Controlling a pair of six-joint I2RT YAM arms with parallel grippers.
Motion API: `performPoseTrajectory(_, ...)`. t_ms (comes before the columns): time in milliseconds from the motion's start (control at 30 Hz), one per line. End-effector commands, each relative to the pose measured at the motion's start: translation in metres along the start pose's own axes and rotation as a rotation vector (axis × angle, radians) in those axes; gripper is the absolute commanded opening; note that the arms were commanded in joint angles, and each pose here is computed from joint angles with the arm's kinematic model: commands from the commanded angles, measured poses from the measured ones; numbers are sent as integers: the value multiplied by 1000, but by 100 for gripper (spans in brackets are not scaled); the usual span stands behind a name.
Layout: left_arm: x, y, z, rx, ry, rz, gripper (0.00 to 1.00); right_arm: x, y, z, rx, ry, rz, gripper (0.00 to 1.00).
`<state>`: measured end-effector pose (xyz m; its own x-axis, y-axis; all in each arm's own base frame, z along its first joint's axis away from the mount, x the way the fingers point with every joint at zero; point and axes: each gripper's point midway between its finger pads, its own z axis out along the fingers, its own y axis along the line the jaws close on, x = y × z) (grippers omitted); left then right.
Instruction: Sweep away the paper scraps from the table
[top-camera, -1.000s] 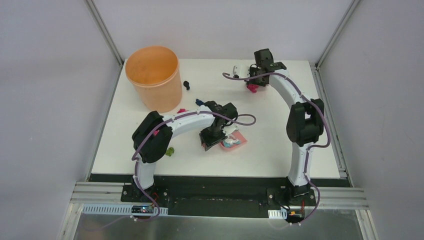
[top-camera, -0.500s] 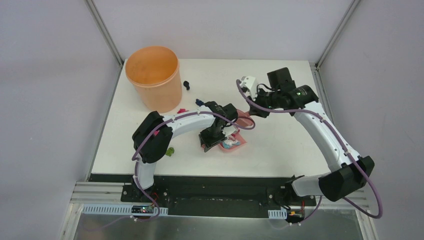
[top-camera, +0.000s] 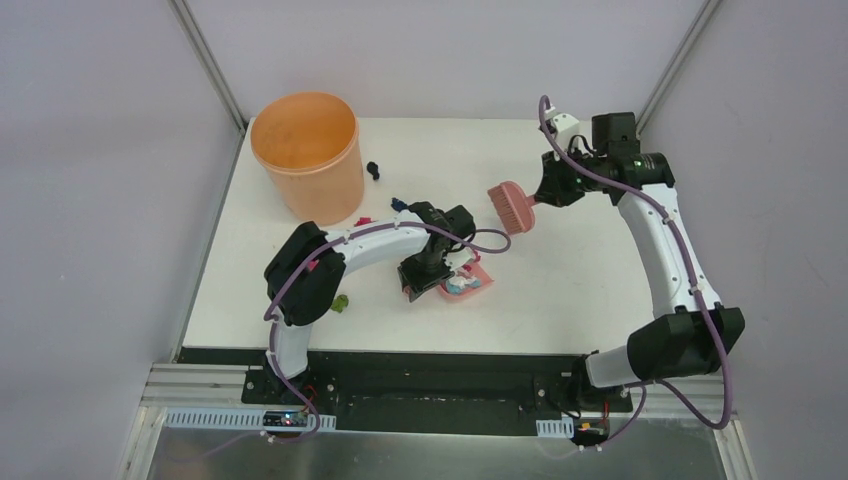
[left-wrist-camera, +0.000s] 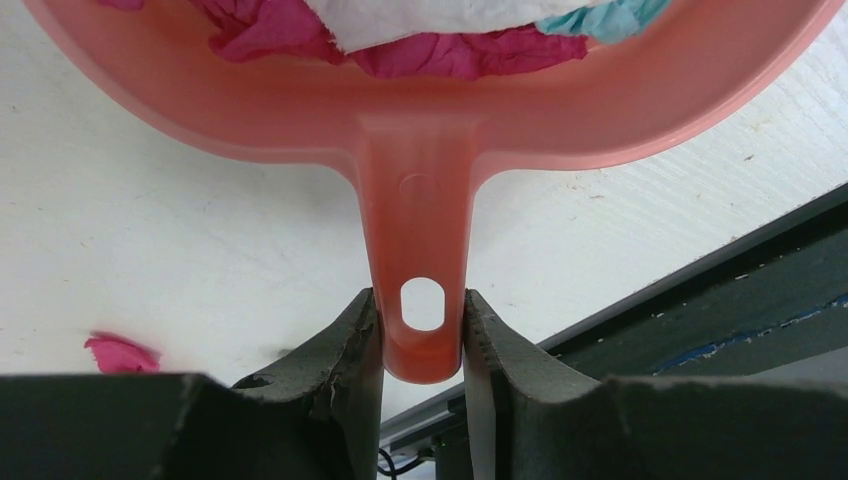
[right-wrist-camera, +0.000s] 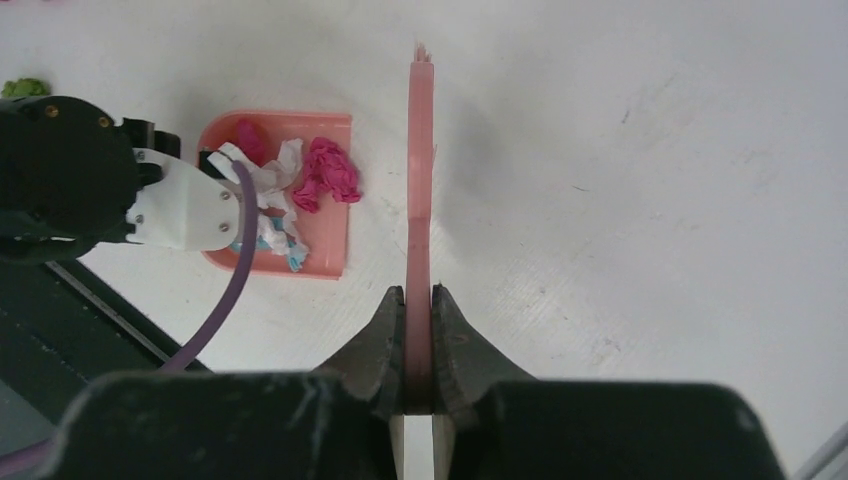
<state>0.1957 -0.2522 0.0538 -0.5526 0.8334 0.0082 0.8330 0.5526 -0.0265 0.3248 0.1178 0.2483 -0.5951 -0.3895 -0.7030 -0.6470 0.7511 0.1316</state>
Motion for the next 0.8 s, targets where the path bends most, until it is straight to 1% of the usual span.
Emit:
performPoseTrajectory(0,-25,5,-19,-54,-149,23,0,-14,-18,-21,158,-101,-7,0)
performPoseTrajectory(100,-49,16,-14,-118,-276,6,0,-11,-33,-33,263,-153,10,0)
performPoseTrajectory(133,-53,15,-9,-138,-296,19,0,-10,-38,-37,298,-163,13,0)
performPoseTrajectory(233,-62,6,-1,-234,-332,91,0,-6,-50,-50,391,-173,49,0)
performPoseTrajectory(267,-68,1,2,-250,-360,113,0,-4,-53,-54,404,-181,76,0)
performPoseTrajectory(367,-75,-5,9,-229,-361,89,0,8,-56,-60,416,-190,149,0)
performPoseTrajectory(433,-79,-7,2,-224,-379,39,0,18,-58,-62,433,-187,192,0)
performPoseTrajectory(567,-77,-20,-19,-173,-440,-8,0,31,-62,-74,464,-217,304,0)
performPoseTrajectory(633,-75,-25,-36,-184,-489,1,0,33,-57,-83,460,-237,331,0)
performPoseTrajectory(700,-78,-28,-50,-177,-540,-49,0,38,-53,-89,470,-242,346,0)
performPoseTrajectory(767,-81,-27,-54,-181,-558,-56,0,50,-50,-84,465,-231,352,0)
